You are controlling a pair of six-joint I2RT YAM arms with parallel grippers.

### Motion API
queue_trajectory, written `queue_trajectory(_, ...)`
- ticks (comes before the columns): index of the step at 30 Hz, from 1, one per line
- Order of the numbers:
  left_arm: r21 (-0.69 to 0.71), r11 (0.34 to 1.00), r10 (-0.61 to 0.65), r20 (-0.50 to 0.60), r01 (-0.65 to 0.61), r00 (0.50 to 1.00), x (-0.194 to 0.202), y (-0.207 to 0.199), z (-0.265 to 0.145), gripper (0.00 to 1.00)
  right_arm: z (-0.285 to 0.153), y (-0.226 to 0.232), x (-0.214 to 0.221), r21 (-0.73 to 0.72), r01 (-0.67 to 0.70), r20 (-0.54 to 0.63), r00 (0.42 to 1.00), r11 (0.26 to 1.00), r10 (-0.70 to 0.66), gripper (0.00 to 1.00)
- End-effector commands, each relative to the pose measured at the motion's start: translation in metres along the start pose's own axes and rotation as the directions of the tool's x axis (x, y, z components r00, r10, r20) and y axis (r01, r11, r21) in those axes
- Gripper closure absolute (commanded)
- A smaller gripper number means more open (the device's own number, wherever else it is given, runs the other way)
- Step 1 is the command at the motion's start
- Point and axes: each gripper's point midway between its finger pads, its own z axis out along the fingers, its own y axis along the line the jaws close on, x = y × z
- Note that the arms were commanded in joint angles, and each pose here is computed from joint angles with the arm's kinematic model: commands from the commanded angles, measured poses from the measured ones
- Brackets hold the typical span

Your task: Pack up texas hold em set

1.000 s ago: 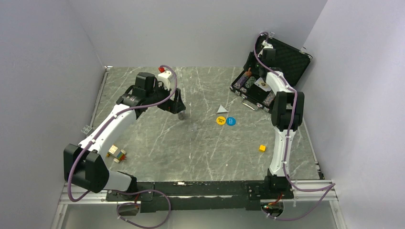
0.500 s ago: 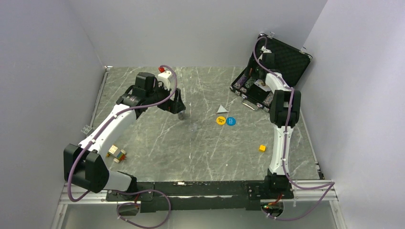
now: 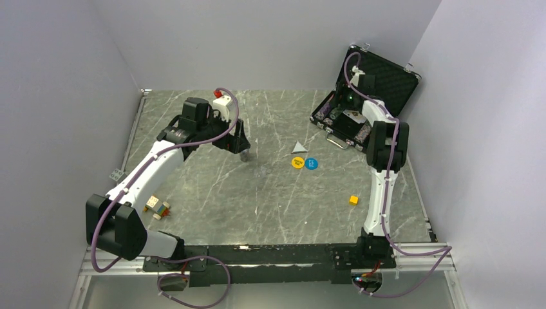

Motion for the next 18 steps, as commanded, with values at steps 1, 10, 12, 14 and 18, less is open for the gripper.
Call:
queue_trajectory(1, 0.018, 0.999, 0.038, 0.045, -0.039, 0.998, -0.018, -0.006, -0.005, 0.01, -0.013, 0.038, 0.009, -0.178, 0.053, -0.044, 0.997, 0.983, -0.062, 0.32)
queue_trajectory(10, 0.024, 0.999, 0.035, 0.044, -0.036, 0.998, -0.018, -0.007, -0.004, 0.00, -0.031, 0.054, 0.039, -0.276, 0.059, -0.095, 0.991, 0.959, -0.089, 0.33)
queue_trajectory(12, 0.024, 0.999, 0.035, 0.046, -0.036, 0.998, -0.018, -0.007, -0.004, 0.01, -0.032, 0.054, 0.043, -0.276, 0.062, -0.106, 0.990, 0.959, -0.094, 0.34)
queue_trajectory(14, 0.024, 0.999, 0.035, 0.047, -0.037, 0.998, -0.019, -0.007, -0.005, 0.00, -0.033, 0.053, 0.042, -0.267, 0.068, -0.103, 0.990, 0.961, -0.098, 0.34)
queue_trajectory(18, 0.022, 0.999, 0.035, 0.046, -0.036, 0.998, -0.018, -0.006, -0.005, 0.01, -0.035, 0.048, 0.031, -0.221, 0.085, -0.078, 0.991, 0.972, -0.104, 0.32)
